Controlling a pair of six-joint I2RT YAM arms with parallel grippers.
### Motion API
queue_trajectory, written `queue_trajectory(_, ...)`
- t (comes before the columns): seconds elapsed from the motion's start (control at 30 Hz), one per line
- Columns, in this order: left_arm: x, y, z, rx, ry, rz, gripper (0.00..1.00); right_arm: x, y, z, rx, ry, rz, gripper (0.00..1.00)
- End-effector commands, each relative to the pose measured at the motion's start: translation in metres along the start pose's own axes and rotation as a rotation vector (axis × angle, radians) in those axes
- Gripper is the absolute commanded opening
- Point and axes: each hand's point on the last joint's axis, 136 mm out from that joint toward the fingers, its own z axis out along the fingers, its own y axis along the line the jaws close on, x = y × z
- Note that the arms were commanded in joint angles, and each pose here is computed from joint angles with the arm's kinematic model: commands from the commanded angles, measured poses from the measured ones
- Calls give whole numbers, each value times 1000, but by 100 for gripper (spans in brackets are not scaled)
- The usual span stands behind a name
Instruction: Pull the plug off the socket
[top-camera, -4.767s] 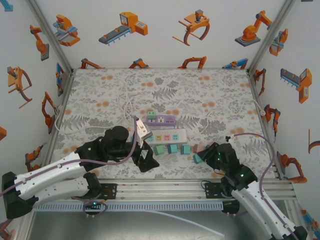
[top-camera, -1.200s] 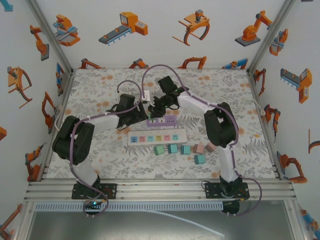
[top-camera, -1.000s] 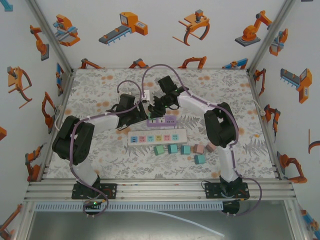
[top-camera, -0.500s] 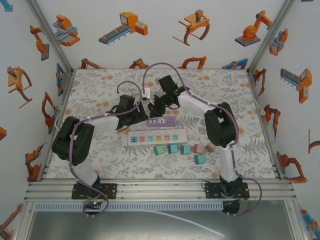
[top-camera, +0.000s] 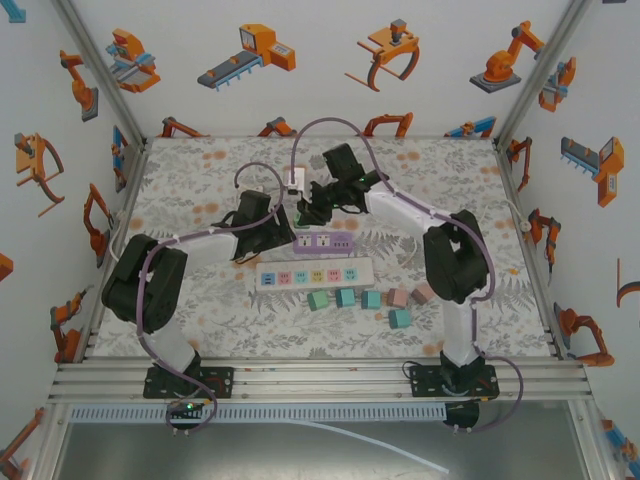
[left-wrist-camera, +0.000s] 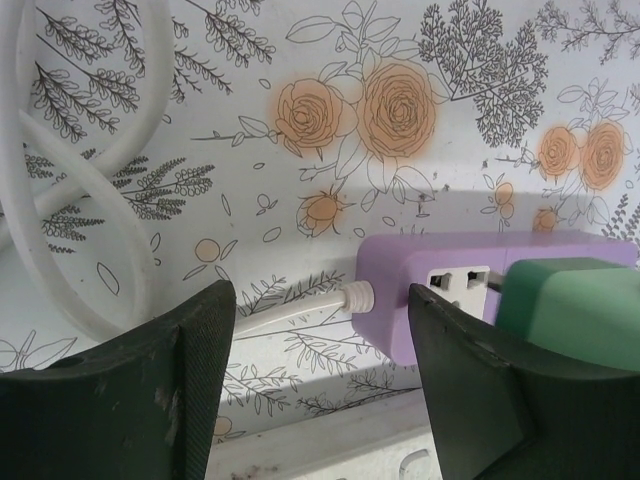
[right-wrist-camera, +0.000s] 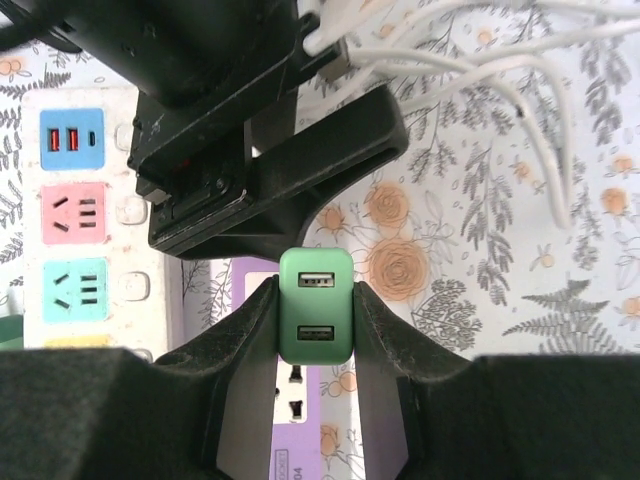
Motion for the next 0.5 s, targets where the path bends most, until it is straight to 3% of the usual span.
queue_trajectory(0.0, 37, 30, -7, -116, 124, 43, 65, -22, -1, -19, 40, -41, -35, 17)
queue_trajectory(0.27, -6, -23, -56, 111, -2, 52, 65, -54, 1, -56, 139, -109, 149, 12)
queue_trajectory(0.47, -26, -69, -124, 379, -126, 132, 66, -74, 9, -89, 205, -176, 407, 5)
